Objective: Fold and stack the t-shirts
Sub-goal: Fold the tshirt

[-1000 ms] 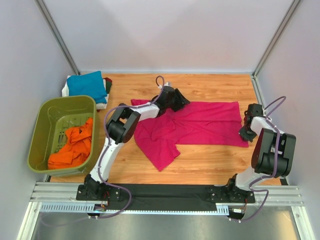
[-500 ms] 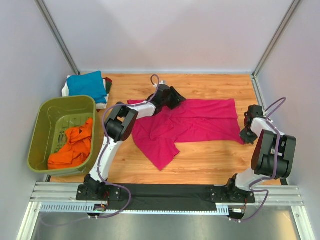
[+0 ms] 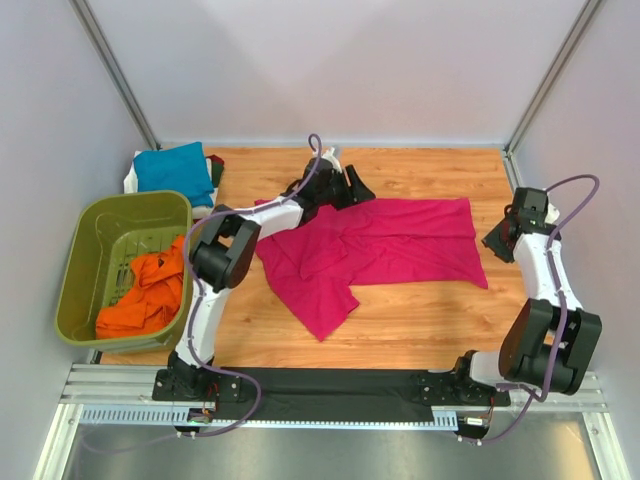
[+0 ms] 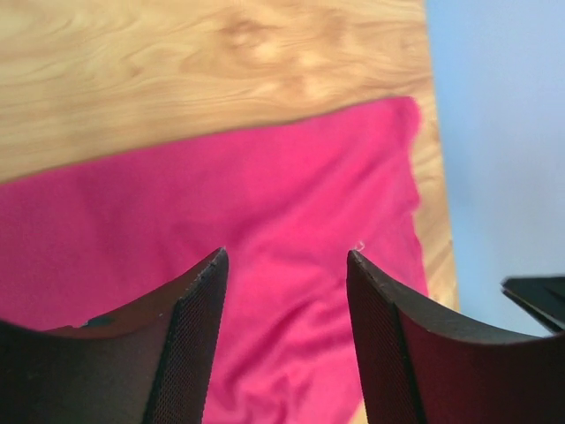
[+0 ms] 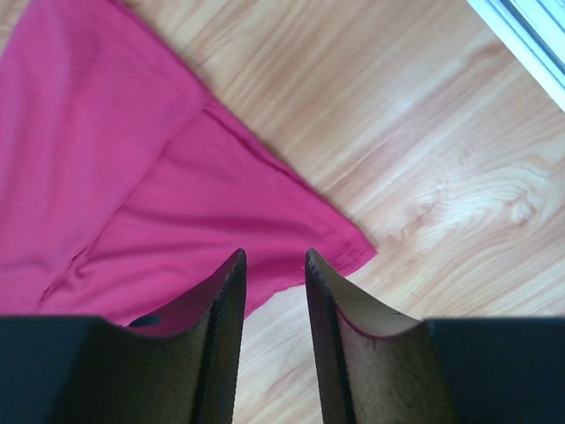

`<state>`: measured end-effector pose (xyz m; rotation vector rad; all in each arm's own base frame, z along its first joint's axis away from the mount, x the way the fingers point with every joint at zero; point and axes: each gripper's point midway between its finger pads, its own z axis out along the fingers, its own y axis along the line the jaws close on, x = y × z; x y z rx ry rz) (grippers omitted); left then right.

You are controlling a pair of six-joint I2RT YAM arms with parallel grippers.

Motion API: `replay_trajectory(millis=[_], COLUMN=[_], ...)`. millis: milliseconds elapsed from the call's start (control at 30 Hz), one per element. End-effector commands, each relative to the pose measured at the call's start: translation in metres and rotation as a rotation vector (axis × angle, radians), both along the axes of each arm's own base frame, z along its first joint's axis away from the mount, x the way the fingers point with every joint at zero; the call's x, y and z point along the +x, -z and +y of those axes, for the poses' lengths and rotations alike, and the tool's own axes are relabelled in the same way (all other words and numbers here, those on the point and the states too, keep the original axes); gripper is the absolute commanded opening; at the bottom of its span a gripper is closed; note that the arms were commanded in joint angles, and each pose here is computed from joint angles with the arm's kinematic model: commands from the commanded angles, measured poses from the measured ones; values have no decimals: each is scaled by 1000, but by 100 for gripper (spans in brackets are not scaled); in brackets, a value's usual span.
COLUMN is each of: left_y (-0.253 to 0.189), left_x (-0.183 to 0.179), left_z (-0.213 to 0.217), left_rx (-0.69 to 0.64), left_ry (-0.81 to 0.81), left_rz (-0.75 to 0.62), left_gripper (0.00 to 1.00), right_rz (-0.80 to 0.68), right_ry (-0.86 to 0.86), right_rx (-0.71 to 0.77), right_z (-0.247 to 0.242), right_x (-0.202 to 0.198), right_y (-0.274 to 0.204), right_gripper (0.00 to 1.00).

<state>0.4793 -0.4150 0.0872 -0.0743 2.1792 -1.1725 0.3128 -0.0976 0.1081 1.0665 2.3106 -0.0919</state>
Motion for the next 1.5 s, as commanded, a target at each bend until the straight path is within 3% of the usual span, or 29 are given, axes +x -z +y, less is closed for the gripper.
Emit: replay_trajectory(millis=[0,200,267,300,333,600,833,1133,1267,1467], left_y=[-141,-139,-101,-112,-82,-32,2,30,45,64], left_x=[-16,-57,-77,-89,-107,-171,-208,-220,-220,-223], left_z=[10,60,88,100,116,212,245,259,253,250], left_rx=[-61,81,157,134,177,308,357,422,438,459], left_ry=[68,-26,-100,-142,-167,-437,-494,-496,-442,-402], left_rz=[-303,-133,-22,-5,64,193,331,364,376,383], left_gripper=[65,64,64,64,64,64,64,65,65,61], right_rz=[-50,-19,19,29,37,94,183,286,296,255], right_ry=[-66,-200,-240,-276,-289,-399,-464,-522,-503,-429], right_rx=[62,98,66,62,63,99,105,92,2,-193], right_z=[22,58,66,77,82,130,156,183,167,126], right_x=[6,15,18,20,21,8,-2,-40,-39,-11], right_y=[-10,15,23,25,28,66,94,104,82,4], right_gripper=[35,26,23,23,21,21,8,6,7,20])
